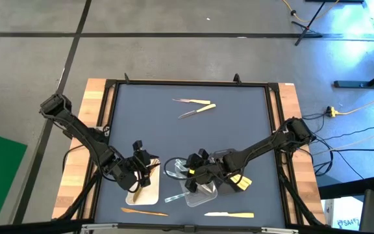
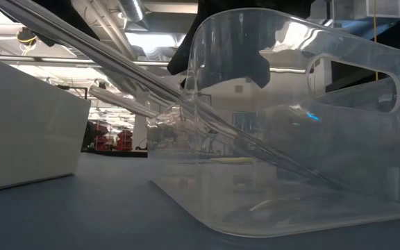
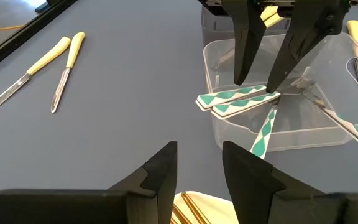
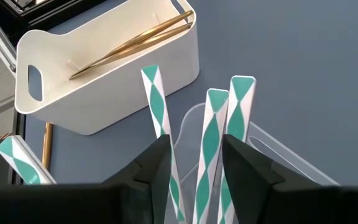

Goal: Sort silverware by color (type)
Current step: Put the gold table knife into the white bin

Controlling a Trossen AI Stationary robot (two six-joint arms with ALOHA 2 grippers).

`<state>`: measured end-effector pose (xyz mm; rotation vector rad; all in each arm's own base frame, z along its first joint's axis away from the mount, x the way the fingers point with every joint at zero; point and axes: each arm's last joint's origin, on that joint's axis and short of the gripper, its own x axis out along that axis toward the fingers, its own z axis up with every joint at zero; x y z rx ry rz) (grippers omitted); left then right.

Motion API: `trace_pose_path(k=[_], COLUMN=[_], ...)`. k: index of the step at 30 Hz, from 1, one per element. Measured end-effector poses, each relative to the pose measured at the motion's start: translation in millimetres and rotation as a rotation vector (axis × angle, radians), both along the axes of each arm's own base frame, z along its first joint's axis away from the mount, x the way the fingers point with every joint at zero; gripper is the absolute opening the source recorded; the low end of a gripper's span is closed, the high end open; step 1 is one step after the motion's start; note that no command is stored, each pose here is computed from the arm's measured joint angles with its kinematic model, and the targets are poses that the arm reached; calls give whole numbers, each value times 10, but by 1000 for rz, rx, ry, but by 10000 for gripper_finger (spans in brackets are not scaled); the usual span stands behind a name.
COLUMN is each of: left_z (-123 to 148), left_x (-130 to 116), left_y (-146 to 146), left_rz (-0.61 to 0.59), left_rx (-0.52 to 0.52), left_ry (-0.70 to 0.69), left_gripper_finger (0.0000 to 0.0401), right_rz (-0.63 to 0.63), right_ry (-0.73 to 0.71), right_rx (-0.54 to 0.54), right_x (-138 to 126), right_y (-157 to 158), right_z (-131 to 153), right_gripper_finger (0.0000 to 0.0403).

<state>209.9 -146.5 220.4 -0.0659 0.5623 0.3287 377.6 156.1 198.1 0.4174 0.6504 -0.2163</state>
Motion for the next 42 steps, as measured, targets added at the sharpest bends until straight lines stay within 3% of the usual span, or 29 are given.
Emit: trace_pose_path(k=[21,29,36,42], left_z=[59,297,552,939], left_x=[51,187,250,355], left_y=[-44,-185,-260,-355], left_rz=[-42,-220,-290,-346], left_rx=[3,-63,-152,-120], left_ry=[-57,-251,-334,-396], left_gripper_finger=[121,121,121,121], right_rz=[3,41,-4,-23], right_ry=[-18,-14,12,51], right_rx=[-37,-114,-213,-280], right_x=[-31,-166,-313,-481], right_y=[-22,-86,-179,-265], right_z=[100,355,528,688], right_gripper_finger=[131,131,131,131])
